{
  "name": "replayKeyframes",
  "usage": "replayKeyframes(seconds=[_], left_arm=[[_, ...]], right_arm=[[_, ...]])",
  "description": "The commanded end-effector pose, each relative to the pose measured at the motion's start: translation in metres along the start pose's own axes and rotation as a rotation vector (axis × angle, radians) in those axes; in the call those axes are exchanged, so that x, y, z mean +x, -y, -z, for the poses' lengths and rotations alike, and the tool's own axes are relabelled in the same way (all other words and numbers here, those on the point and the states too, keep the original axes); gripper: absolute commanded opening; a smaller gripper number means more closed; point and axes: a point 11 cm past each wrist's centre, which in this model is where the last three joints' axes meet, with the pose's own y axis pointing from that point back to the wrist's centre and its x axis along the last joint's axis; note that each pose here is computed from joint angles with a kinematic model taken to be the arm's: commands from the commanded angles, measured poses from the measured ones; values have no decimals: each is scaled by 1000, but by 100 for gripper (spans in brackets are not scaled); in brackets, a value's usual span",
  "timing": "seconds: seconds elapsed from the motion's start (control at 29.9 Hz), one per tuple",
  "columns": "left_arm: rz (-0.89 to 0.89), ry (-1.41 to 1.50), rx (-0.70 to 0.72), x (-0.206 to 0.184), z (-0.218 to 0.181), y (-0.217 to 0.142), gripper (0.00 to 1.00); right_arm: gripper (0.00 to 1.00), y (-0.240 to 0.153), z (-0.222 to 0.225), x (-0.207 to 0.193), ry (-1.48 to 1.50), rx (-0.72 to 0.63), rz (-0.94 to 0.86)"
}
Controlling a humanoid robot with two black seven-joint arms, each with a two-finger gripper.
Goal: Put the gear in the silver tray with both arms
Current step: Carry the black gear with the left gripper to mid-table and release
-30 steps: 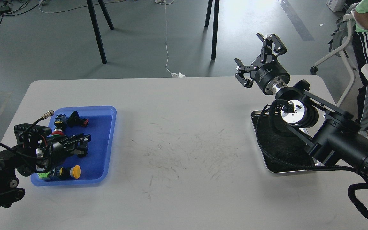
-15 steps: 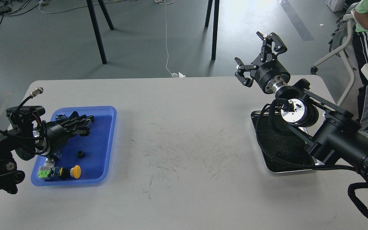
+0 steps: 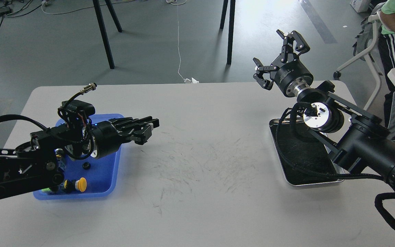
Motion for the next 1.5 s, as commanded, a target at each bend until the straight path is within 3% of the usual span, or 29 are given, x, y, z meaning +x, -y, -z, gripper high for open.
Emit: replayKeyframes(seconds=[0.0,0.23,0.53,1.04,1.27,1.47], left_arm=[[53,62,-90,-5,-22,25,20],[75,108,-190,-12,-54,70,13],[144,173,-254,-41,-81,114,13],[171,231,-288,-59,-110,150,14],[174,226,-283,-62,-109,151,19],[179,211,-271,-66,-102,147,34]], right_arm=[[99,0,1,1,-3,2,-3],[99,2,10,4,-18,14,-11],[99,6,16,4,-72,7,-8],[99,6,14,6,-74,4,-15],[99,5,14,8,-74,3,-18],[99,5,12,7,-73,1,-15]])
